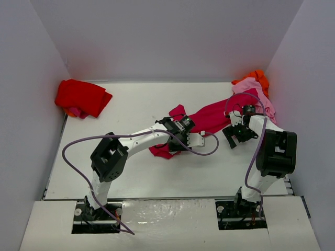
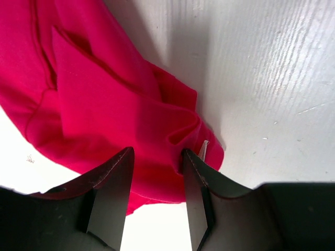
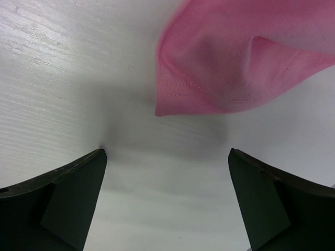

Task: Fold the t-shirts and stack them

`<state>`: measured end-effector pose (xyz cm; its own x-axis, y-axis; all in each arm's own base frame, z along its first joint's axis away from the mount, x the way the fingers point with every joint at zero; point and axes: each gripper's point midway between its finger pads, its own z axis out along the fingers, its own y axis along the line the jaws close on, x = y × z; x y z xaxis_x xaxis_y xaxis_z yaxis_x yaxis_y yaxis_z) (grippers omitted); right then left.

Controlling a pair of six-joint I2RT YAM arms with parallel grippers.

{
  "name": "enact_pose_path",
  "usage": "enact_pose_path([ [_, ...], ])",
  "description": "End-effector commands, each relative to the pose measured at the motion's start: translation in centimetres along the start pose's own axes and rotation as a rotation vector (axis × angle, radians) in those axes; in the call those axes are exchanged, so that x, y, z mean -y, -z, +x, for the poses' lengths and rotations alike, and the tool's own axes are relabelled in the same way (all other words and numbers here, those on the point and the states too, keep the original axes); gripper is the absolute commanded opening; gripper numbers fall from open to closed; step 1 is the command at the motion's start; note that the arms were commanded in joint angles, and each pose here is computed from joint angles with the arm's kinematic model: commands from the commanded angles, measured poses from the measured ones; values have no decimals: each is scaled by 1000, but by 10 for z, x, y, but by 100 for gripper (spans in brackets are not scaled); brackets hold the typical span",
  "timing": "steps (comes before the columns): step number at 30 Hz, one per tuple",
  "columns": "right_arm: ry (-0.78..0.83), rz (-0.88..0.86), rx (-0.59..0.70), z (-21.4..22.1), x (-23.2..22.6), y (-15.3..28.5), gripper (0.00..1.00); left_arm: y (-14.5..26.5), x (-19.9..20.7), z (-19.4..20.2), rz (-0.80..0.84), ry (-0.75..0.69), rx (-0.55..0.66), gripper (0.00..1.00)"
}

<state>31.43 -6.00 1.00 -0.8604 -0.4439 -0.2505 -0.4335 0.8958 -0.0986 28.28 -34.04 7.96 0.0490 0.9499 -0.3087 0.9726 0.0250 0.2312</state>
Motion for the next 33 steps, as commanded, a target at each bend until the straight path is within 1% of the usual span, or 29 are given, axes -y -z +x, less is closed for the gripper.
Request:
enact_pose_path([
  [1,7,-14,-23,8,-3,-7,100,16,2,-14,-4,-1,44,39],
  [14,-4,-27,-31,11,-6,-10,100,4,6,-10,7,-9,23,38],
  [22,3,-7,-8,5,-1,-5,100,-4,5,-9,2,-9,17,37],
  [24,0,-2,-13,5,0,-4,100,-6,6,-10,8,-6,17,33],
  [25,1,1,-11,4,1,-4,100,-6,5,-11,8,-6,19,28],
  [26,3,2,-14,5,1,-4,100,-7,4,-11,4,-6,20,12],
  [27,4,3,-17,6,1,-5,100,-7,3,-12,-1,-5,22,5],
  [28,6,3,-21,7,1,-5,100,-6,2,-13,-9,-4,24,0],
  [31,15,4,-31,10,1,-7,100,5,-8,-17,-52,-3,45,0],
  [32,16,10,-38,12,2,-9,100,13,-17,-18,-86,8,54,0],
  [33,19,15,-54,17,1,-14,100,33,-33,-25,-124,30,96,0],
])
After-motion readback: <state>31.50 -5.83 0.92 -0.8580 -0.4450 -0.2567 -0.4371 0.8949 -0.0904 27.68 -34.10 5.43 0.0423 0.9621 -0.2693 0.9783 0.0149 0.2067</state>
